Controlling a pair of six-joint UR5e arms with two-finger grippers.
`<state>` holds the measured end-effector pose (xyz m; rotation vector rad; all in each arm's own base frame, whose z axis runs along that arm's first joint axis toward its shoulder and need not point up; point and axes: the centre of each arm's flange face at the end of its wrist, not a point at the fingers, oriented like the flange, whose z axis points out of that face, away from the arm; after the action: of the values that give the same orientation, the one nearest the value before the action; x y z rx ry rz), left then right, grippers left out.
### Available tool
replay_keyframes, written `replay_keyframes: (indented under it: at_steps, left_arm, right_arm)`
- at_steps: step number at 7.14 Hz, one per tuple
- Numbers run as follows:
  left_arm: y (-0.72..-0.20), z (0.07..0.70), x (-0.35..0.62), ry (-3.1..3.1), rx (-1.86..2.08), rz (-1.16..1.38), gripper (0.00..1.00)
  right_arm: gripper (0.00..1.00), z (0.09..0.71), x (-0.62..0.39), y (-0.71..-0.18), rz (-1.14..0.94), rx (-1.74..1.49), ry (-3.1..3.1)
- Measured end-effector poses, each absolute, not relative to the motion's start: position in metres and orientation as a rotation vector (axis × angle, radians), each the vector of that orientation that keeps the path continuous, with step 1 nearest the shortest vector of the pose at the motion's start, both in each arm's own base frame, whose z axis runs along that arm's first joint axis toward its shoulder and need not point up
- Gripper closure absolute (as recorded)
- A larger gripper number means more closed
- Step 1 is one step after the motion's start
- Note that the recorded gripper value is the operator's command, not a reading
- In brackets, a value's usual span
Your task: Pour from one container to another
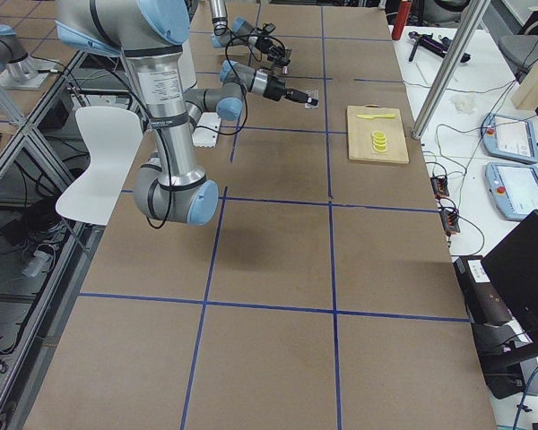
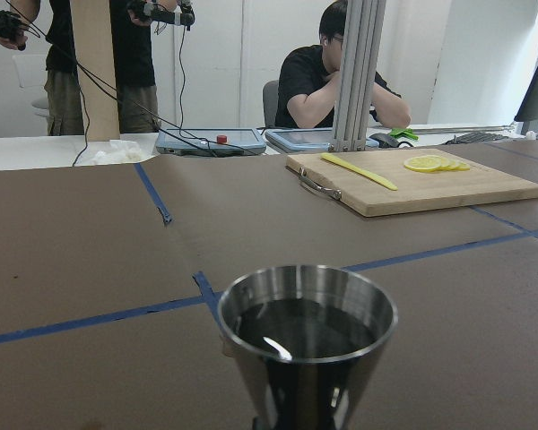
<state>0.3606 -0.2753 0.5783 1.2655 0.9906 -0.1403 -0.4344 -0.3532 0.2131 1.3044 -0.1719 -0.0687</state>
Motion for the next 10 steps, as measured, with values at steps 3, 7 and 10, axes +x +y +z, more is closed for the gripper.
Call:
replay_keyframes:
  at_steps: [3,7,10]
  left_arm:
    - [-0.2759,0.5776,0.3640,0.990,1.268,-0.139,1.00]
    - [-0.2757,0.5772,0.3650,0.989,1.269,-0.139,0.98]
    - [-0.2752,0.5772,0.3654,0.989,1.269,-0.137,0.98]
  right_arm:
    - [1.00,0.2149,-0.4337,-0.3530,-0.070,1.304,-0.170]
    - [1.00,0.2149,-0.4334,-0.3529,-0.068,1.304,-0.171]
    - [1.00,0.2149,-0.4334,-0.3529,-0.069,1.304,-0.171]
